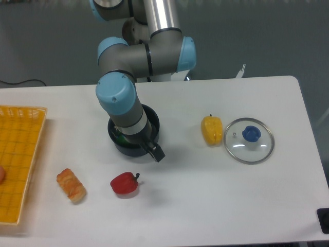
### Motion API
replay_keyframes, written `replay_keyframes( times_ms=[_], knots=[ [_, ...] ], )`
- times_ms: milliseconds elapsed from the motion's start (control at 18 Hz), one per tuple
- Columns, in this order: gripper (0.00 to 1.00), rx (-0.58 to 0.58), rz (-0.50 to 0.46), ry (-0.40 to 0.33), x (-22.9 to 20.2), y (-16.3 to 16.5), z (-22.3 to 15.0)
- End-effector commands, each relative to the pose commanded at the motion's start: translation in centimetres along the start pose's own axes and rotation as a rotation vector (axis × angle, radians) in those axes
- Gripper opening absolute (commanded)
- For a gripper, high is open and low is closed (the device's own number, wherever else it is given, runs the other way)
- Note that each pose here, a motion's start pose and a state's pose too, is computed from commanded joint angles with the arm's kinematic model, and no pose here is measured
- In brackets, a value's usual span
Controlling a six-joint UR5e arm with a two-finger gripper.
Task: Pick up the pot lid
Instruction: 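Lift the gripper up out of the dark saucepan and move toward the lid, then move the gripper over the glass lid's blue knob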
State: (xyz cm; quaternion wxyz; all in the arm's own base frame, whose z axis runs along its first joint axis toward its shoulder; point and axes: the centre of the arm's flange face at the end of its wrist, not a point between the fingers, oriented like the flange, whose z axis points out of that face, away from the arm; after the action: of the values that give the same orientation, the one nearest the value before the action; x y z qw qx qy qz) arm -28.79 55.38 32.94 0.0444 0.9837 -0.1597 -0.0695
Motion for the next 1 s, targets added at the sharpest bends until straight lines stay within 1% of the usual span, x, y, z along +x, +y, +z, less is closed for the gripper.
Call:
replay_keyframes(
  times_ms=[167, 278, 333, 500, 556, 667, 833, 1000],
  knots=[
    [1.0, -0.008, -0.028, 0.007, -1.4, 1.5, 0.5],
    [1.0, -0.009, -0.057, 0.014, -3.0, 3.3, 1.0],
    [1.0, -0.01, -0.054, 0.014, -3.8, 4.0, 1.3],
    [1.0, -0.022, 0.051, 0.03, -5.5, 6.3, 2.3],
    [1.0, -0.021, 0.074, 0.033, -6.3, 7.3, 2.5],
    [1.0, -0.023, 0.086, 0.04, -7.6, 9.2, 2.9],
    [1.0, -0.035, 0.065, 0.06, -9.3, 11.8, 4.4],
    [1.0, -0.037, 0.012, 0.074, -10.7, 14.6, 5.1]
  ],
)
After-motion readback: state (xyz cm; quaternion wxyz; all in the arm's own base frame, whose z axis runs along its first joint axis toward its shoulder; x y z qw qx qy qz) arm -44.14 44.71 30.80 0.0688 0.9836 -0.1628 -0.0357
